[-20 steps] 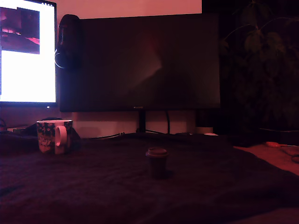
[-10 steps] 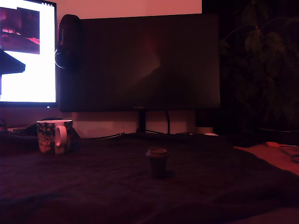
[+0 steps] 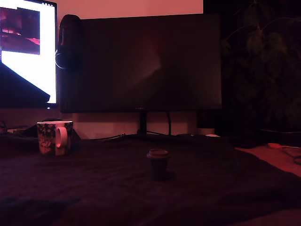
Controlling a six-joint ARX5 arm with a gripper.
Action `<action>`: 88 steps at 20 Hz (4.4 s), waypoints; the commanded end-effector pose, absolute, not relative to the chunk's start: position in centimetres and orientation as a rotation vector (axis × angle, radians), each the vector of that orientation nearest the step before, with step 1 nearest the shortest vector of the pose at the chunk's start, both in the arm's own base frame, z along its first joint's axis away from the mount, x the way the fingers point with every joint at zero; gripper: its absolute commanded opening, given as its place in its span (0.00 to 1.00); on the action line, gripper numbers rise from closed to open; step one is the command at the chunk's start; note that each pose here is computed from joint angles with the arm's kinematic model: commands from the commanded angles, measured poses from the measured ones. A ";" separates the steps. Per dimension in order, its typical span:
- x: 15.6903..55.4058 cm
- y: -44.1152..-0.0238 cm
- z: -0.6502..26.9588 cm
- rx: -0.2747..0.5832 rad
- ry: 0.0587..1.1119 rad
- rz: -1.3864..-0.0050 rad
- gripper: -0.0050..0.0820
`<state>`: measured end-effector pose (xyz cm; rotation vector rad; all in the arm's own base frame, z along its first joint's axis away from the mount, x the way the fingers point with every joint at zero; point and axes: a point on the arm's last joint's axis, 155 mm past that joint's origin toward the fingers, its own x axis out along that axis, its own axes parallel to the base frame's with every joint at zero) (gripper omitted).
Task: Pick up the coffee capsules on the table and drop them inside the coffee cup
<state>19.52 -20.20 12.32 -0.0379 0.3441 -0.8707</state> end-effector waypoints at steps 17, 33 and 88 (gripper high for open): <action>20.1 -20.0 12.2 0.011 0.306 -0.851 0.78; 21.7 -23.6 10.9 0.027 0.273 -0.915 0.78; 28.6 -32.2 3.2 0.086 0.467 -0.981 0.77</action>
